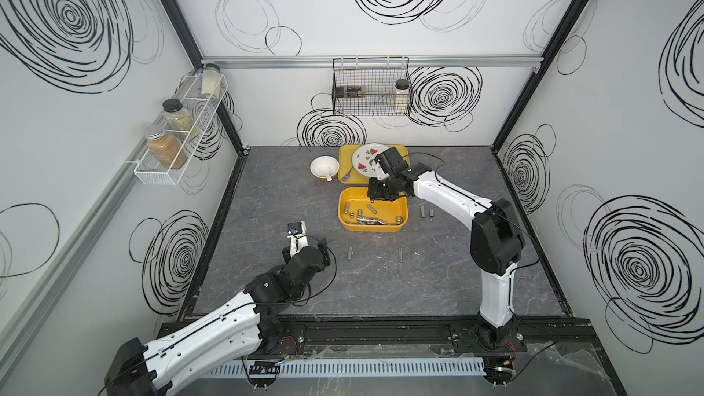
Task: Take out the socket from the storage box
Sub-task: Pick up the socket head from the storage box, then place the socket head at the center of the board.
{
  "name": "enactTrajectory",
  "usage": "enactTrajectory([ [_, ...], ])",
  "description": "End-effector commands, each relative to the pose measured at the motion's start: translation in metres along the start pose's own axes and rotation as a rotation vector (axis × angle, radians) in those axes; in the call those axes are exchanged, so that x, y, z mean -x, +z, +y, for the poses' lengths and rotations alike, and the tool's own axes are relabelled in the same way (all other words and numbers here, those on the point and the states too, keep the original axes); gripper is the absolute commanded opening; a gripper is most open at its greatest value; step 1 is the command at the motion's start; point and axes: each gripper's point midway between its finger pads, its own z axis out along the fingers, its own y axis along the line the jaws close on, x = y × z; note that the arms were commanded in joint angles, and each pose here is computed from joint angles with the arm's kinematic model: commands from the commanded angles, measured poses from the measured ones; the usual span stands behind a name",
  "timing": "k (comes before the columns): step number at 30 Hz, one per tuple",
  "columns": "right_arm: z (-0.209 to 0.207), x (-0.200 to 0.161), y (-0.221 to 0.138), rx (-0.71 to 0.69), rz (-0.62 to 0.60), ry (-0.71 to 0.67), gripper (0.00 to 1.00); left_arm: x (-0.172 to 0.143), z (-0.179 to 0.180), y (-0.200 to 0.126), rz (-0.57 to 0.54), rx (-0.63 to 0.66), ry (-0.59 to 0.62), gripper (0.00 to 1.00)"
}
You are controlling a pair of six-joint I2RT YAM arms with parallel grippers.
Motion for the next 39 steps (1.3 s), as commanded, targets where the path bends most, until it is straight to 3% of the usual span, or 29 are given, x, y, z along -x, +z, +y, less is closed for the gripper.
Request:
enactTrajectory([
  [1, 0.010, -0.020, -0.016, 0.075, 0.037, 0.046, 0.06, 0.004, 0.004, 0.000, -0.030, 0.012, -0.028, 0.81],
  [19, -0.026, -0.126, -0.061, 0.083, 0.070, 0.113, 0.06, 0.001, 0.005, 0.004, -0.013, 0.034, -0.018, 0.81],
  [30, -0.038, -0.170, -0.025, -0.035, 0.108, 0.110, 0.09, 0.000, 0.005, 0.006, -0.001, 0.048, -0.009, 0.81],
  [39, -0.065, -0.176, 0.002, -0.207, 0.067, 0.129, 0.09, 0.003, 0.007, 0.004, -0.016, 0.049, -0.018, 0.82],
])
